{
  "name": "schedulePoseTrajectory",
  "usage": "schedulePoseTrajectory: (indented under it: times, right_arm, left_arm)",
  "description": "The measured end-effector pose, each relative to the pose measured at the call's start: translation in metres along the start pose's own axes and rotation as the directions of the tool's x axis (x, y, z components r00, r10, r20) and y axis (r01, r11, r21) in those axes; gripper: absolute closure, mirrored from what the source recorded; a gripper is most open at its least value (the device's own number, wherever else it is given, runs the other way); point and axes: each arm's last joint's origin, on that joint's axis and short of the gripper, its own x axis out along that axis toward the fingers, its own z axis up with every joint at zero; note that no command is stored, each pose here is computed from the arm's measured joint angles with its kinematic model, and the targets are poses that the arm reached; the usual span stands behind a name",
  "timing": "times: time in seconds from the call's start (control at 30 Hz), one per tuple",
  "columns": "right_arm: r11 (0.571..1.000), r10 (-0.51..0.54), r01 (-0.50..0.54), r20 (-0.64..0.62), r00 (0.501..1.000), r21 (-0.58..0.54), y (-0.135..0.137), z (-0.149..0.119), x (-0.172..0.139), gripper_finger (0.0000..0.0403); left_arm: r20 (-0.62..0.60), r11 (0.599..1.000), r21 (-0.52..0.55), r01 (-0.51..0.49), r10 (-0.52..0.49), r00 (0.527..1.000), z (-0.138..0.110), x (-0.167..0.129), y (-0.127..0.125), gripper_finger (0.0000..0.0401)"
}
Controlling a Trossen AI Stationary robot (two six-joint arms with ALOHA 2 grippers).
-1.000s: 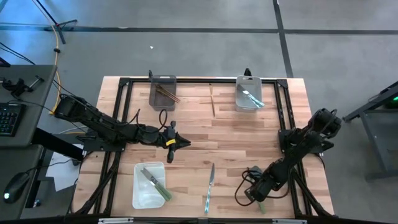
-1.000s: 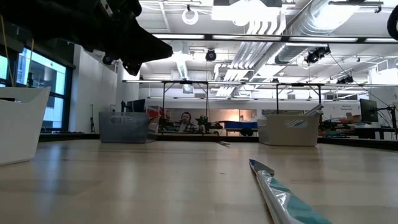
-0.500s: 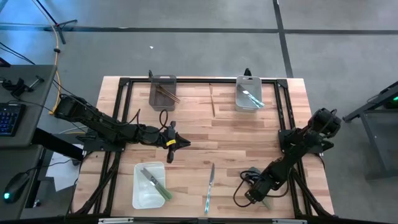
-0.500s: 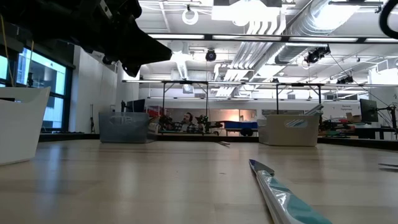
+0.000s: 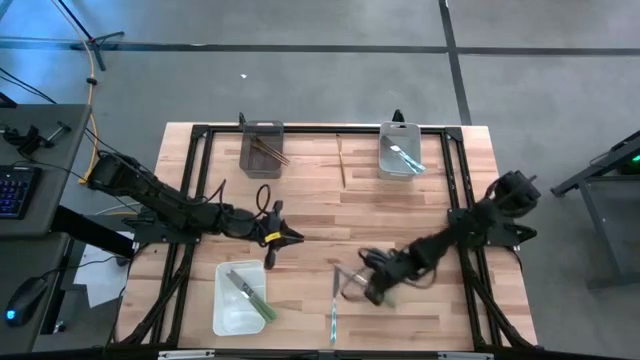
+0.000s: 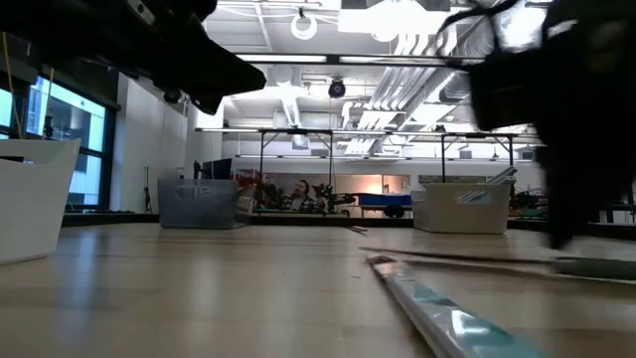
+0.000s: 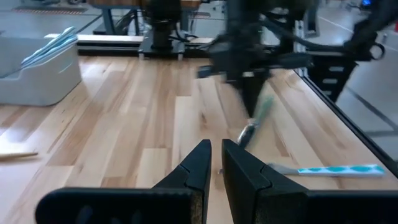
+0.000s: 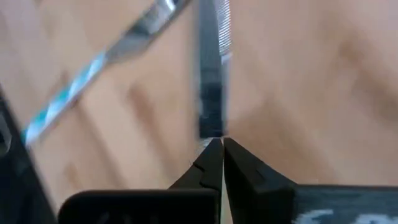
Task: Sort silverware by color (type)
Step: Put the green table knife into the white bin
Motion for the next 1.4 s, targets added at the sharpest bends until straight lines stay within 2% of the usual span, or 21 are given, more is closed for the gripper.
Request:
schedulePoseTrajectory:
  times: [0.1,0.27,0.4,0.53,0.63,0.7,0.8,0.9,1.03,1.27,1.4]
  right_arm:
    - [1.000,-0.014,0.015,0.039,0.999,-0.015,-0.009,0.022,0.001,0.0401]
    - [0.997,-0.018,0.025,0.102,0.995,-0.067,-0.025,0.057,0.002,0.0402]
    - [0.991,0.011,0.002,0.098,0.995,-0.136,-0.032,0.071,-0.002,0.0403]
    - [0.978,0.001,0.016,0.078,0.997,-0.208,-0.030,0.065,-0.016,0.0402]
    - [0.954,-0.086,0.121,0.134,0.987,-0.274,-0.027,0.050,-0.035,0.0403]
    - [0.928,-0.109,0.172,0.201,0.974,-0.329,-0.027,0.035,-0.046,0.0403]
    - [0.911,-0.006,0.123,0.285,0.958,-0.394,-0.030,0.012,-0.054,0.0403]
    - [0.903,0.120,0.049,0.361,0.925,-0.426,-0.040,-0.004,-0.056,0.0403]
    - [0.899,0.174,0.057,0.474,0.863,-0.433,-0.060,-0.009,-0.061,0.0403]
    - [0.877,0.120,0.226,0.650,0.750,-0.423,-0.080,0.006,-0.085,0.0403]
    - [0.863,0.104,0.287,0.702,0.705,-0.416,-0.089,0.021,-0.098,0.0403]
  left_arm:
    - [0.002,1.000,0.031,0.005,-0.005,1.000,0.000,-0.001,-0.005,0.0369]
    - [0.008,0.996,0.076,-0.050,0.050,0.999,-0.001,-0.003,-0.010,0.0369]
    - [0.005,0.995,0.092,-0.049,0.048,0.999,-0.001,-0.002,-0.012,0.0369]
    - [-0.040,0.993,0.107,-0.038,0.043,0.998,0.000,0.014,-0.017,0.0369]
    - [-0.091,0.989,0.151,0.009,0.005,0.996,-0.001,0.035,-0.023,0.0369]
    - [-0.117,0.982,0.181,0.050,-0.029,0.993,-0.001,0.051,-0.028,0.0369]
    - [-0.142,0.969,0.214,0.121,-0.092,0.986,-0.001,0.073,-0.035,0.0369]
    - [-0.174,0.959,0.201,0.197,-0.163,0.971,0.005,0.095,-0.038,0.0377]
    - [-0.273,0.952,0.128,0.277,-0.235,0.933,0.015,0.124,-0.035,0.0397]
    - [-0.403,0.945,0.072,0.319,-0.265,0.876,0.024,0.166,-0.033,0.0386]
    - [-0.466,0.938,0.100,0.333,-0.251,0.848,0.024,0.185,-0.034,0.0365]
